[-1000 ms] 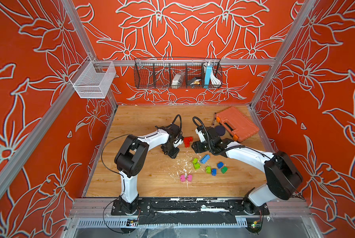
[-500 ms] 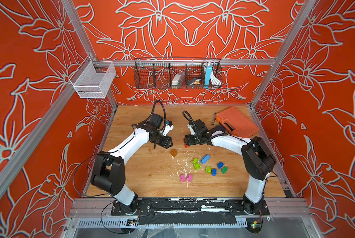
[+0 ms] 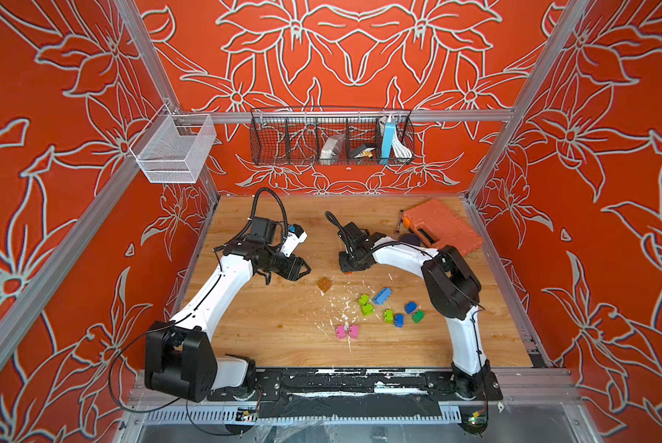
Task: Assemble the letter h with lego
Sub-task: Pick up the lego brick from the center of the board.
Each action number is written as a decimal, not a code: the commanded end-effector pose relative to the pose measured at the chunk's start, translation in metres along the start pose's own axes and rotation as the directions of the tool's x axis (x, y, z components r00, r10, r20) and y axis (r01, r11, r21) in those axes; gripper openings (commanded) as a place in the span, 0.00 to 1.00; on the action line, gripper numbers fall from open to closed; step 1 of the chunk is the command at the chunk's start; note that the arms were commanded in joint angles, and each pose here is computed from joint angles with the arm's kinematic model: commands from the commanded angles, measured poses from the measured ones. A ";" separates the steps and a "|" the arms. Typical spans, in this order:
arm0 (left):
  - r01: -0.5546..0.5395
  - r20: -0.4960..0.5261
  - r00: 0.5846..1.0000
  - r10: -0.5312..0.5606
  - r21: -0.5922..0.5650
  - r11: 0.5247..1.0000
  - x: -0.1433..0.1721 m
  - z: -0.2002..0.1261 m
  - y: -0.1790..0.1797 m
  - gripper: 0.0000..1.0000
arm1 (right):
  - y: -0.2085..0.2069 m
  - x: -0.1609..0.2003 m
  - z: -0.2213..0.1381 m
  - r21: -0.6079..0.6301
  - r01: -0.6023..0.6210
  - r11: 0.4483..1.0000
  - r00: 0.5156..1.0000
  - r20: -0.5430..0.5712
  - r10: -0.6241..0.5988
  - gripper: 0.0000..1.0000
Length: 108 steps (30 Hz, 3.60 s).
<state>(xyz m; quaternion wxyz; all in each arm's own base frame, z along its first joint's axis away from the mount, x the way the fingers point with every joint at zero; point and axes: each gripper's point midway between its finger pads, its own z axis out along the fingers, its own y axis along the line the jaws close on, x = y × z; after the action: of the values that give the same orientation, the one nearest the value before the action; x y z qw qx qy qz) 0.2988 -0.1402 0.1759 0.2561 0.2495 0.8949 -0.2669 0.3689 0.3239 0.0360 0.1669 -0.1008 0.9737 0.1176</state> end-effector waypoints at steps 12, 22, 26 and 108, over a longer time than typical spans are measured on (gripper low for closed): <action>-0.509 0.325 0.848 0.418 0.283 0.813 -0.032 -0.042 -0.085 0.63 | 0.026 0.035 -0.080 -0.198 -0.069 0.978 0.986 -0.161 0.037 0.36; -0.898 0.459 0.441 0.771 0.221 0.381 0.006 -0.005 -0.096 0.88 | 0.058 0.079 -0.124 -0.457 -0.175 0.872 0.948 -0.316 0.024 0.36; -0.943 0.381 0.325 0.866 0.202 0.266 0.018 0.030 -0.093 0.92 | 0.068 0.093 -0.128 -0.514 -0.227 0.827 0.920 -0.392 0.009 0.35; -0.704 0.368 0.706 0.605 0.456 0.544 0.032 0.063 -0.114 0.20 | 0.083 0.098 -0.197 -0.282 0.880 0.381 0.468 0.647 -0.602 0.63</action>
<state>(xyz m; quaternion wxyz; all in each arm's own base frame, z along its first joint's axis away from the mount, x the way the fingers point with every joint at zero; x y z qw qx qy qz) 0.2285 -0.2499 0.1440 0.3229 0.6150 0.5930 -0.4073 0.1985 0.3257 0.1845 0.3572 -0.5439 0.6824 0.3330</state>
